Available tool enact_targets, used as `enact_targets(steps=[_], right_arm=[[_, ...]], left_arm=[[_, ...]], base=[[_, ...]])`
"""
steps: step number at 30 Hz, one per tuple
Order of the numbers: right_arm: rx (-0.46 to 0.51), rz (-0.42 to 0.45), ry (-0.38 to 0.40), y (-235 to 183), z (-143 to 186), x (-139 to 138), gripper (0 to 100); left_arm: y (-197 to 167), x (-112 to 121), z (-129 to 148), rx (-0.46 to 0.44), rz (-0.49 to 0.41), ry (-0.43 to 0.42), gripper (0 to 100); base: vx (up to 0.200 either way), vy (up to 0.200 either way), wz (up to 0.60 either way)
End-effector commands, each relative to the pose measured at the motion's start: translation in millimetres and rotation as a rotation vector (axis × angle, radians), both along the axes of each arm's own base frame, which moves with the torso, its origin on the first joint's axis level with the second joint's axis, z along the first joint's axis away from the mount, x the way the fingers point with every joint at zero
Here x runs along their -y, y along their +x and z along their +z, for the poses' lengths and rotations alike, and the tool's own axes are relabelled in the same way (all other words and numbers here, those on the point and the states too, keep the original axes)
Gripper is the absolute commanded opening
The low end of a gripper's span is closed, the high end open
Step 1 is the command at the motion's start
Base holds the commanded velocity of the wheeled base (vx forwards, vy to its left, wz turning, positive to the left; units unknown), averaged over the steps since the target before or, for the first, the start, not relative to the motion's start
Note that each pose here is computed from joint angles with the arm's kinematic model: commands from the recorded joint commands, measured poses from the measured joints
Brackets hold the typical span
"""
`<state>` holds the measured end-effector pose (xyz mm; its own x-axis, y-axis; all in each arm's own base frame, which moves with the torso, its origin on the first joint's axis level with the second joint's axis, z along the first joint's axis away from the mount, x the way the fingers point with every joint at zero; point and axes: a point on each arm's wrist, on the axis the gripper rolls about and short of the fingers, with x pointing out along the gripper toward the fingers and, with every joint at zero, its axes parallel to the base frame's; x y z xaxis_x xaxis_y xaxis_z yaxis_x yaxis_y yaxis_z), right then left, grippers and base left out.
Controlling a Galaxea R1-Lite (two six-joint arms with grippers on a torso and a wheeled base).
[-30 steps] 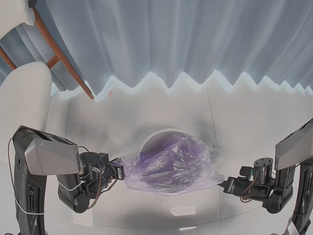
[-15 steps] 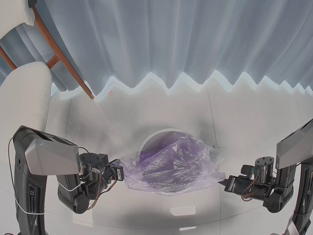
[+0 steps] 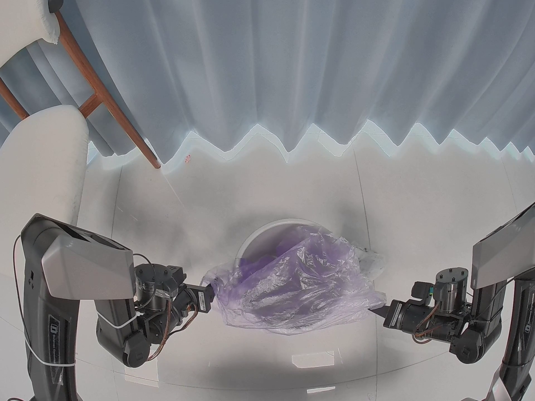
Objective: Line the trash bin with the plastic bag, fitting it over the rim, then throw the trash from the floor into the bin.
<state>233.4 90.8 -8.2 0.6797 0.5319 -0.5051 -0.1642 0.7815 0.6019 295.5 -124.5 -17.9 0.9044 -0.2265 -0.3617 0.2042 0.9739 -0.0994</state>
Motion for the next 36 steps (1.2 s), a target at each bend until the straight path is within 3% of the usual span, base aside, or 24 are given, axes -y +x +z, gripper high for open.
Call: enact_targets(steps=[1,6,14,19,22,24,26,31,32,36], right_arm=[[0.016,0.002,0.006,0.5,1.5,-0.6,0],[0.003,0.005,0.001,-0.5,-1.4,-0.7,0],[-0.001,0.009,-0.001,-1.9,-1.6,-1.3,0],[0.0,0.012,-0.002,-2.1,-1.6,-1.7,0],[-0.002,0.015,-0.004,-2.6,-2.1,-1.9,0],[-0.002,0.016,-0.004,-2.7,-2.1,-2.3,0],[-0.006,0.022,-0.005,-3.8,-2.6,-3.9,0],[-0.009,0.022,-0.008,-4.7,-3.1,-4.2,0],[-0.008,0.022,-0.007,-4.4,-3.1,-4.4,100],[-0.007,0.021,-0.004,-4.0,-2.6,-4.5,100]], left_arm=[[-6.9,-2.9,8.9,0.005,-0.002,0.0,100],[-23.1,-8.9,31.8,0.031,-0.008,-0.002,100],[-48.6,-19.3,42.1,0.014,-0.032,0.066,100],[-64.6,-21.0,72.5,0.103,-0.062,0.048,100],[-70.3,-14.9,103.9,0.228,-0.097,-0.01,100],[-72.8,-12.1,111.8,0.258,-0.116,-0.029,100],[-86.3,-2.9,134.9,0.342,-0.214,-0.087,100],[-108.9,6.4,163.1,0.447,-0.303,-0.157,100],[-113.1,6.8,167.8,0.463,-0.315,-0.171,100],[-118.9,6.1,174.7,0.49,-0.333,-0.189,100]], base=[[0.0,0.0,0.0],[0.0,0.0,0.0],[0.0,0.0,0.0],[0.0,0.0,0.0],[0.0,0.0,0.0],[0.0,0.0,0.0],[0.0,0.0,0.0],[0.0,0.0,0.0],[0.0,0.0,0.0],[0.0,0.0,0.0]])
